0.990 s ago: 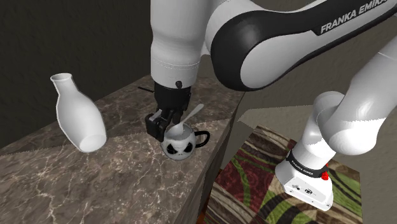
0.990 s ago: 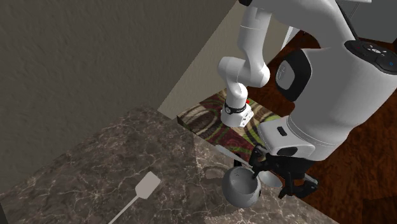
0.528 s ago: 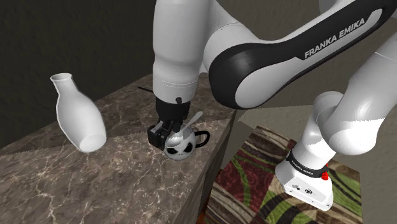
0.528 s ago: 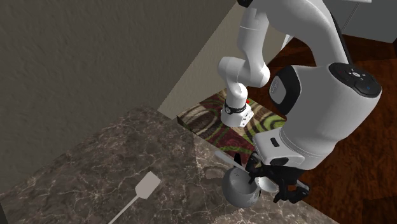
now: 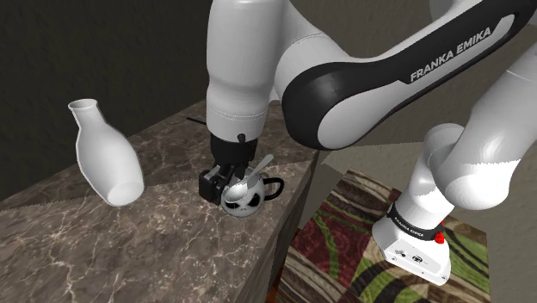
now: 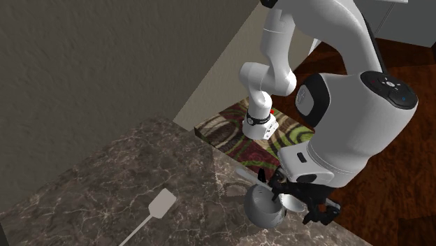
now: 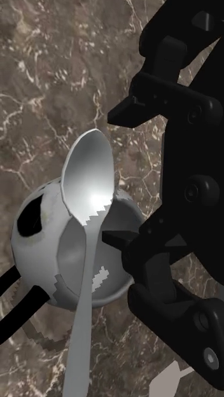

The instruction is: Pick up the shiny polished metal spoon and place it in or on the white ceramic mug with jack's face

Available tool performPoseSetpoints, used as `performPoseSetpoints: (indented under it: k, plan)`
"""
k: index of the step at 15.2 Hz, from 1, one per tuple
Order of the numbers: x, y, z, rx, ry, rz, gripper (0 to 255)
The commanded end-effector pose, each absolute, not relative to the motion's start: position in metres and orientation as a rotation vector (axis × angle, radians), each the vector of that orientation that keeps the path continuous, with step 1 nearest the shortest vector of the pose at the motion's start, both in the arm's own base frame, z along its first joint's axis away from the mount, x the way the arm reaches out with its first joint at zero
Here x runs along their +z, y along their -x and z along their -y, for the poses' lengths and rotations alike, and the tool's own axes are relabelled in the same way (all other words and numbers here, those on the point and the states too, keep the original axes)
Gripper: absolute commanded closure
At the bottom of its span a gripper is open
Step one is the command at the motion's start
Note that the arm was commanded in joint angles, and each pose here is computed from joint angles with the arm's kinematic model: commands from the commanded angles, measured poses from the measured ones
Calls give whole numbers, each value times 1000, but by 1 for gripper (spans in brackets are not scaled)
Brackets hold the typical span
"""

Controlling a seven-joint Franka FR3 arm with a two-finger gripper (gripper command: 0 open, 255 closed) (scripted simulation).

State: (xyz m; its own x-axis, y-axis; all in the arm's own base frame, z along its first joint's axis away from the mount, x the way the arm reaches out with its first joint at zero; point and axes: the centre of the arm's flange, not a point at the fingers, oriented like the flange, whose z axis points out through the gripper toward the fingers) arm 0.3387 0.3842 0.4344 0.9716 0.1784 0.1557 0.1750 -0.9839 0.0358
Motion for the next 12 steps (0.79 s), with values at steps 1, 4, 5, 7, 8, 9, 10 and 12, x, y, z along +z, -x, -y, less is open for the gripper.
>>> performPoseSetpoints:
  k: [1, 4, 5, 7, 8, 9, 10, 12]
  plan:
    - [434, -339, -384, 247, -3097, -278, 0]
    - [434, -339, -384, 247, -3097, -278, 0]
    - [434, -339, -384, 247, -3097, -278, 0]
    - [460, -334, -384, 247, -3097, -278, 0]
    - [473, -332, -384, 247, -3097, -278, 0]
    - [484, -331, -384, 247, -3097, -278, 0]
    - [484, -331, -384, 247, -3097, -278, 0]
    - [484, -331, -384, 247, -3097, -278, 0]
